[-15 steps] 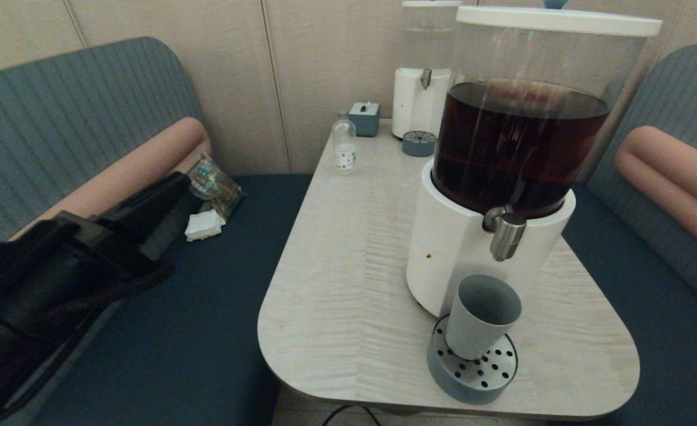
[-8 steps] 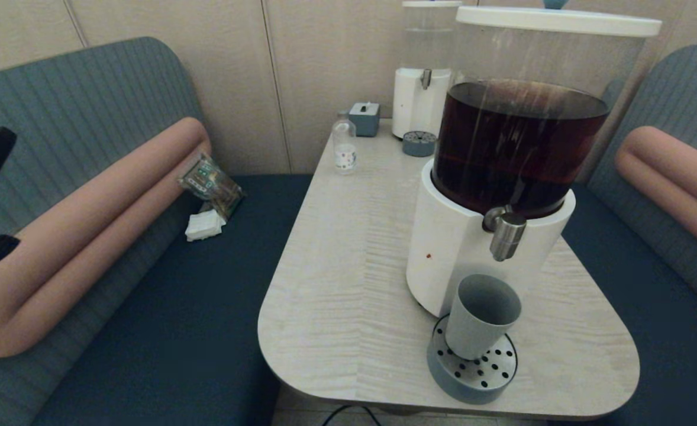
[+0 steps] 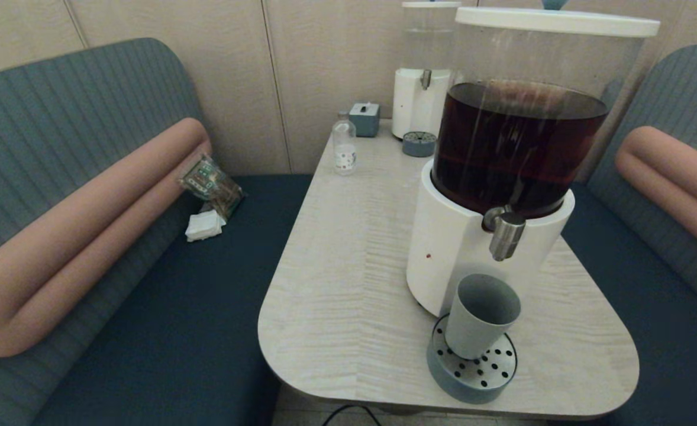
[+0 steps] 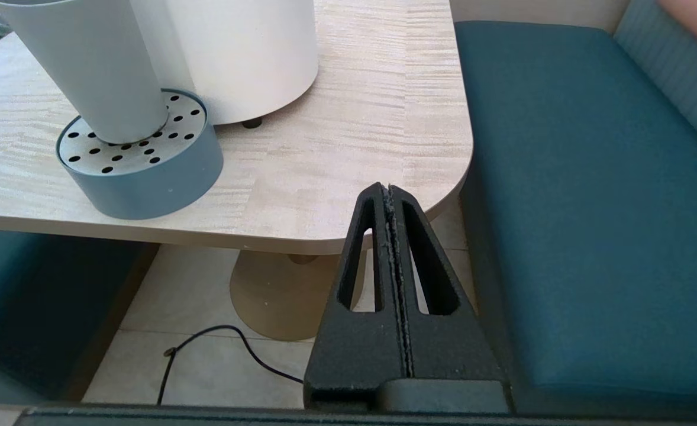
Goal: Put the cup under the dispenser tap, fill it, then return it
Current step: Turn on the faucet
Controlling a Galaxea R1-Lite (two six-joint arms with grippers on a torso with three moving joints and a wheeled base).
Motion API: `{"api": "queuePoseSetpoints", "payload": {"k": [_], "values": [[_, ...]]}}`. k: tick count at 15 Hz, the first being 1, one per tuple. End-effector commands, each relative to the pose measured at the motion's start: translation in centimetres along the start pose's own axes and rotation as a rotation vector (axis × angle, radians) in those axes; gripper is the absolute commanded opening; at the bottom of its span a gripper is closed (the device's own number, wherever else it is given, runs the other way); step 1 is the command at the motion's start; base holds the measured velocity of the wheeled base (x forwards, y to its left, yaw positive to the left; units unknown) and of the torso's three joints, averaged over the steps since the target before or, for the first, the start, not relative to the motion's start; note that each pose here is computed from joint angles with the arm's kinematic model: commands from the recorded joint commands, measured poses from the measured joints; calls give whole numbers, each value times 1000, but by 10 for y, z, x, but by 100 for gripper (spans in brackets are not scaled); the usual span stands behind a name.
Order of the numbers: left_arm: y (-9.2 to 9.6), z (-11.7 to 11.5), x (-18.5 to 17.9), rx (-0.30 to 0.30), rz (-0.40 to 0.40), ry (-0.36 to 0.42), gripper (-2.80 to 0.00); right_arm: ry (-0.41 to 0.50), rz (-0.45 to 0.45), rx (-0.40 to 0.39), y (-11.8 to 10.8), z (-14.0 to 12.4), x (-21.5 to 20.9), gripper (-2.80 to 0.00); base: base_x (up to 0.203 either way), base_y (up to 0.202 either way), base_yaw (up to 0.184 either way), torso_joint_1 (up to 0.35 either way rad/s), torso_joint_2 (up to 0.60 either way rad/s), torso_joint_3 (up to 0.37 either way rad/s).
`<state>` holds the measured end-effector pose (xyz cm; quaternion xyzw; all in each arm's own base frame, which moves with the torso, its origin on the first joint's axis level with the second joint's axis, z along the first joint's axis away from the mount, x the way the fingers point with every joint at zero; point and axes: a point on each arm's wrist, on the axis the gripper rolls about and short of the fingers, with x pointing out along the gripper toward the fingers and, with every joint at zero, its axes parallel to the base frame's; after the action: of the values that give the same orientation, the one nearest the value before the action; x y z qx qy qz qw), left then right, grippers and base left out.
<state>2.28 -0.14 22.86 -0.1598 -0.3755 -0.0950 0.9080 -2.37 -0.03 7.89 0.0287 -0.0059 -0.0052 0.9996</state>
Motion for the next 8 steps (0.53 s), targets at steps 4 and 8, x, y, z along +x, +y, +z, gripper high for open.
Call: {"api": "queuePoseSetpoints", "payload": {"k": [4, 8], "values": [[-11, 24, -60, -17, -1, 26, -280, -1, 0, 1, 0, 0, 0, -280, 0, 0, 0, 0, 0, 0], [-15, 31, -71, 137, -26, 32, -280, -2, 0, 1, 0, 0, 0, -280, 0, 0, 0, 0, 0, 0]]}}
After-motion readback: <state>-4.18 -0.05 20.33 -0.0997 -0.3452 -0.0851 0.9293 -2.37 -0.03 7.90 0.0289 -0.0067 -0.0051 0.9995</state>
